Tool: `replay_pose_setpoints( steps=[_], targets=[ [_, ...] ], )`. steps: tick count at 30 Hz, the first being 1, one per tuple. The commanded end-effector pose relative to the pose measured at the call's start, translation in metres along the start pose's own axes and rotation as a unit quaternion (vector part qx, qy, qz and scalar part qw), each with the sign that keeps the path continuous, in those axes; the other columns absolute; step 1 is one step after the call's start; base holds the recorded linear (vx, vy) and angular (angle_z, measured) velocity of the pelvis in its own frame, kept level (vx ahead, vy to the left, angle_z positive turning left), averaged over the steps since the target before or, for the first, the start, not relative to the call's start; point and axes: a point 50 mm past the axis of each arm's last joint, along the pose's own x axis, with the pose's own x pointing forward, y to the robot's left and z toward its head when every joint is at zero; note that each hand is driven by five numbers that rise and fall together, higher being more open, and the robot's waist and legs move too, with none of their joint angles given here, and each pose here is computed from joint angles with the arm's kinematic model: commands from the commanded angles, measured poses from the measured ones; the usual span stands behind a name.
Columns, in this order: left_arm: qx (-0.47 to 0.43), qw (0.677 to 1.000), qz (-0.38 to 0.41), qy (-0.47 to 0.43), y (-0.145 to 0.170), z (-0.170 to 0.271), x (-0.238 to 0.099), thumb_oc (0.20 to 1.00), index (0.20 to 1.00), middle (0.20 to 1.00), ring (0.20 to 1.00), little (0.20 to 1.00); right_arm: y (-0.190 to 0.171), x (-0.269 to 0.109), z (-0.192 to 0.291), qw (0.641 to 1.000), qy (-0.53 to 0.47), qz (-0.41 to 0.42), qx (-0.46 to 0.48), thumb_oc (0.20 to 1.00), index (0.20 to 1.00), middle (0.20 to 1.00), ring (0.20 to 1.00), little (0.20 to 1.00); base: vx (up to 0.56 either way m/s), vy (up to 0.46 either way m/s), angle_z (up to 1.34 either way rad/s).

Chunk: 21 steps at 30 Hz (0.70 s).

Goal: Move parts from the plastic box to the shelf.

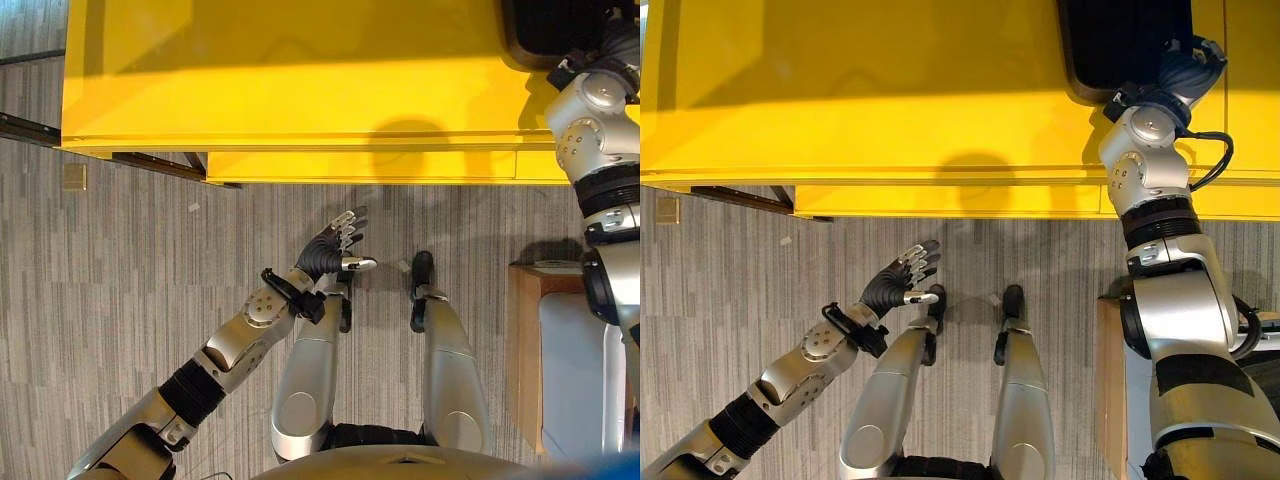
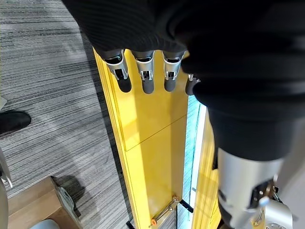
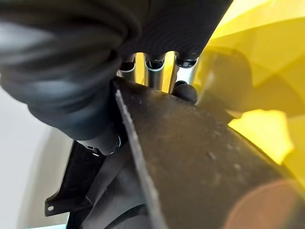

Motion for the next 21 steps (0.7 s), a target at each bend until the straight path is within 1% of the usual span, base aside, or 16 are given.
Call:
replay_pose_setpoints(
  steps=[1,8,11,14,17,21],
  targets=[
    [-0.029,0.999,-0.013,-0.039,-0.0141,0.0066,-0.0071,1.0,1.0,1.0,1.0,1.0,0.0064,0.0025,0.0497,0.996,-0.074,0.019,0.05,0.2,0.2,0.2,0.2,0.2,0.0,0.0,0.0],
    [-0.03,0.999,-0.012,-0.04,-0.0133,0.0059,-0.01,1.0,1.0,1.0,1.0,1.0,0.0068,0.0011,0.0497,0.996,-0.068,0.021,0.045,0.2,0.2,0.2,0.2,0.2,0.0,0.0,0.0],
    [-0.029,0.999,-0.01,-0.041,-0.0137,0.0057,-0.0102,1.0,1.0,1.0,1.0,1.0,0.0066,0.0017,0.0465,0.996,-0.047,0.023,0.065,0.2,0.2,0.2,0.2,0.2,0.0,0.0,0.0],
    [-0.034,0.999,-0.009,-0.041,-0.0137,0.0055,-0.0089,1.0,1.0,1.0,1.0,1.0,0.009,0.0018,0.0456,0.996,-0.044,0.024,0.071,0.2,0.2,0.2,0.2,0.2,0.0,0.0,0.0],
    [-0.047,0.998,-0.011,-0.044,-0.0133,0.0076,-0.0093,1.0,1.0,1.0,1.0,1.0,0.0105,0.0019,0.0509,0.996,-0.061,0.026,0.062,0.2,0.2,0.2,0.2,0.2,0.0,0.0,0.0],
    [-0.038,0.998,-0.007,-0.042,-0.0113,0.0067,-0.0101,1.0,1.0,1.0,1.0,1.0,0.0115,0.0018,0.0529,0.995,-0.046,0.032,0.083,0.2,0.2,0.2,0.2,0.2,0.0,-0.005,0.01]
  ],
)
